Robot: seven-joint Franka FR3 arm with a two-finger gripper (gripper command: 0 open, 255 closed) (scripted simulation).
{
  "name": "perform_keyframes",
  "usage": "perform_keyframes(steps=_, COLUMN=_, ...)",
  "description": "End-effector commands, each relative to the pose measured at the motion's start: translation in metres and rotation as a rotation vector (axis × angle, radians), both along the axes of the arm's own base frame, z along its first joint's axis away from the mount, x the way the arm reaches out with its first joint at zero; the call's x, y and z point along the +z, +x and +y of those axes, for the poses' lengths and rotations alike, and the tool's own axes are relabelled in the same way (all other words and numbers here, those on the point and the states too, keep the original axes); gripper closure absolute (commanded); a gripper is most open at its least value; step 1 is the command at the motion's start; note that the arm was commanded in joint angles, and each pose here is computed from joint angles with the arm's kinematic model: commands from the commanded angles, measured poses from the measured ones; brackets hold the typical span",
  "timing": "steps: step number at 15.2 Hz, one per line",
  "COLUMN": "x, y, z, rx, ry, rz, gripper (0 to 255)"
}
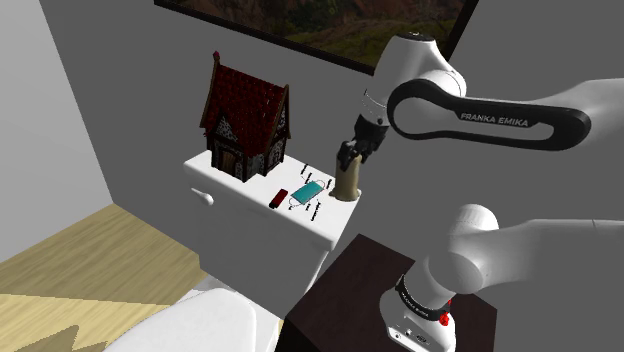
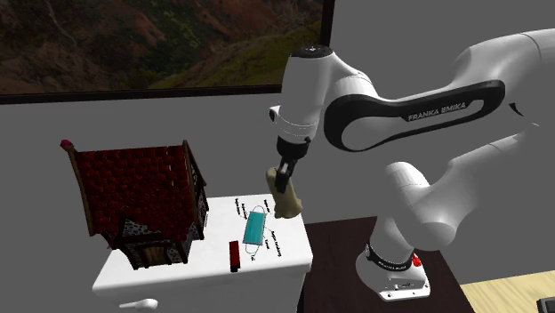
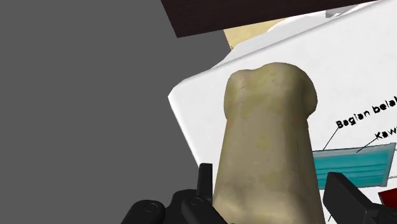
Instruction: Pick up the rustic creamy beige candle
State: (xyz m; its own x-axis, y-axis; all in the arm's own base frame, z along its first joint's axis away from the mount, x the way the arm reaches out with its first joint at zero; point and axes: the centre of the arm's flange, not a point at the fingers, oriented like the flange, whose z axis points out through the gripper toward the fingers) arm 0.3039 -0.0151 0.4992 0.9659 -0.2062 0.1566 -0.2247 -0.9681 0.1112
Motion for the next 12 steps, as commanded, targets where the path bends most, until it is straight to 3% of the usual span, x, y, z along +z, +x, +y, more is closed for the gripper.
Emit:
perform_keyframes(steps=1, x=0.011, y=0.0, z=-0.001, rx=0.0, ry=0.0, rz=0.0, gripper=255)
perform_keyframes(steps=12, x=0.059, y=0.0, z=-0.001, rx=0.0, ry=0.0, rz=0.0, gripper=255)
